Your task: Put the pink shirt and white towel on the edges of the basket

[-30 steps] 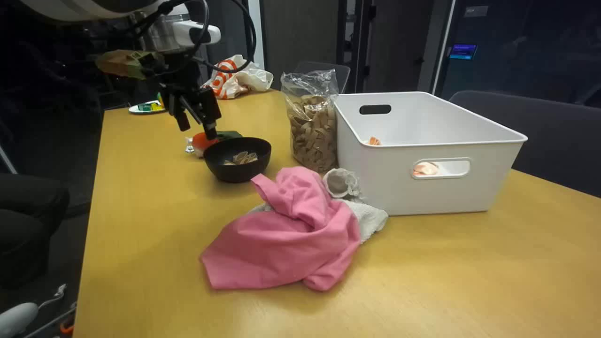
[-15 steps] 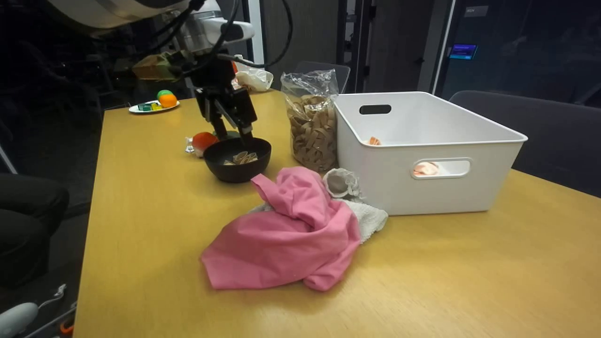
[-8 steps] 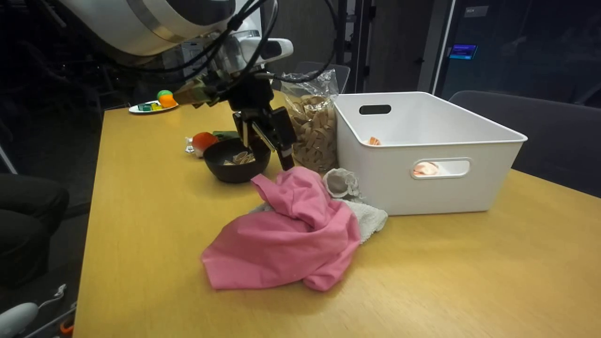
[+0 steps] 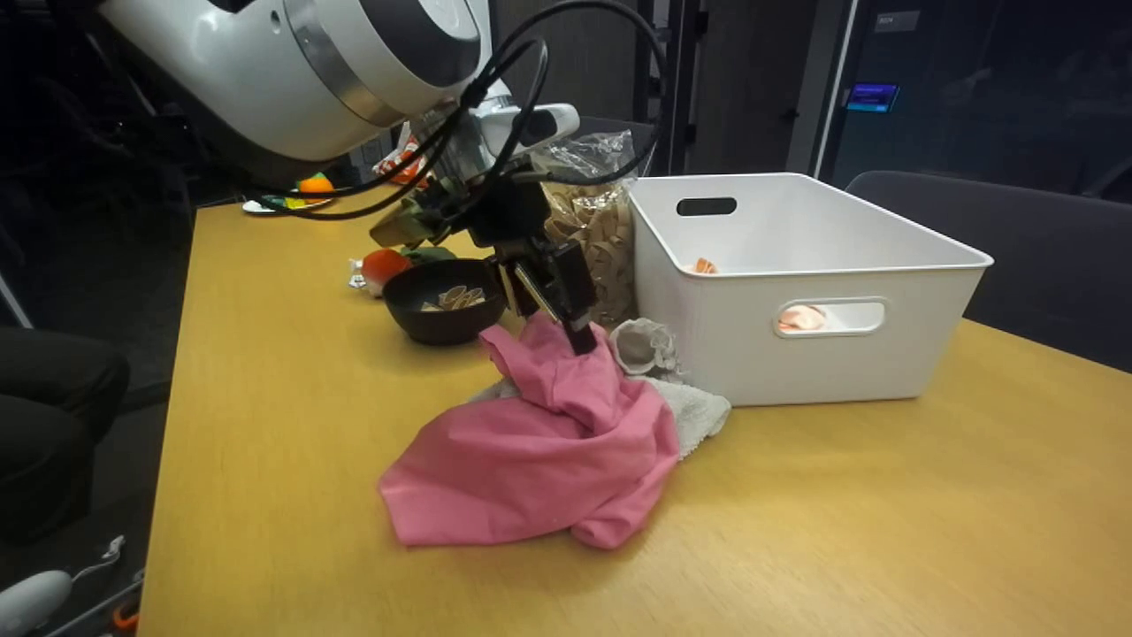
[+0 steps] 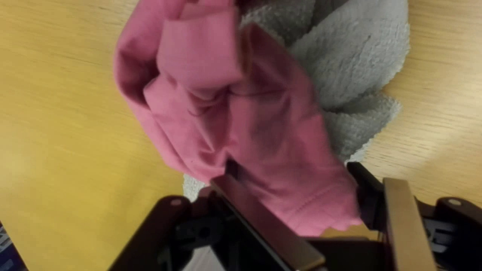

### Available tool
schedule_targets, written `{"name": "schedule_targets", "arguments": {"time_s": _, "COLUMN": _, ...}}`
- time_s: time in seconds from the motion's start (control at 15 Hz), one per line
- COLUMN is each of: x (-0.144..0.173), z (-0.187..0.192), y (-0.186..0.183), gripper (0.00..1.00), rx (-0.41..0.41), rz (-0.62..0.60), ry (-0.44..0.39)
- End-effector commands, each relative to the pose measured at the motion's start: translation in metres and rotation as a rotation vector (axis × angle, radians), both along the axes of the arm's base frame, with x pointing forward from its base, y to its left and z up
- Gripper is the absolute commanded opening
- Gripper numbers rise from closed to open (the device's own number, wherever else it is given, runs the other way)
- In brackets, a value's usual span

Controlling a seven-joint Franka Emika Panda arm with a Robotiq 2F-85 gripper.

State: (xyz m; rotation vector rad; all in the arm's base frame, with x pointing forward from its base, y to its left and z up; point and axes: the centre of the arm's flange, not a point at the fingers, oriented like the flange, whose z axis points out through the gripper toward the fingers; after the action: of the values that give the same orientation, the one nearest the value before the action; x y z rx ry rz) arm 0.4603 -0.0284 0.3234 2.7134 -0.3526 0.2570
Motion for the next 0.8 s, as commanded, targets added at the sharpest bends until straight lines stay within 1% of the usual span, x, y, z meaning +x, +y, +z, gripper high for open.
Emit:
{"name": "schedule_targets", "arguments": {"time_s": 0.0, "x": 0.009, "z": -0.001, "y": -0.001, "gripper": 0.42, "rx": 0.007, "rz": -0.029, "ry": -0.048}}
{"name": "schedule_targets", "arguments": {"time_s": 0.07, "x": 0.010, "z": -0.001, "y": -0.001, "gripper": 0.35, "rx": 0.012, "rz": -0.035, "ry": -0.051}}
{"name": "schedule_targets", "arguments": {"time_s": 0.13, "x": 0.011, "z": 0.001, "y": -0.002, "gripper": 0.26, "rx": 0.014, "rz": -0.044, "ry": -0.057}}
{"name": "schedule_targets", "arguments": {"time_s": 0.33, "x": 0.011, "z": 0.006, "y": -0.002, "gripper": 0.07, "rx": 0.041, "rz": -0.063, "ry": -0.065}}
{"name": "schedule_targets", "arguments": {"time_s": 0.4, "x": 0.010, "z": 0.011, "y": -0.004, "gripper": 0.07, "rx": 0.032, "rz": -0.076, "ry": -0.074}}
{"name": "schedule_targets", "arguments": {"time_s": 0.47, "x": 0.010, "z": 0.015, "y": -0.006, "gripper": 0.05, "rx": 0.025, "rz": -0.088, "ry": -0.084}}
{"name": "schedule_targets", "arguments": {"time_s": 0.53, "x": 0.010, "z": 0.025, "y": -0.011, "gripper": 0.04, "rx": 0.013, "rz": -0.114, "ry": -0.105}}
{"name": "schedule_targets", "arguments": {"time_s": 0.67, "x": 0.007, "z": 0.045, "y": -0.021, "gripper": 0.08, "rx": -0.019, "rz": -0.157, "ry": -0.148}}
{"name": "schedule_targets", "arguments": {"time_s": 0.73, "x": 0.006, "z": 0.054, "y": -0.026, "gripper": 0.08, "rx": -0.030, "rz": -0.176, "ry": -0.165}}
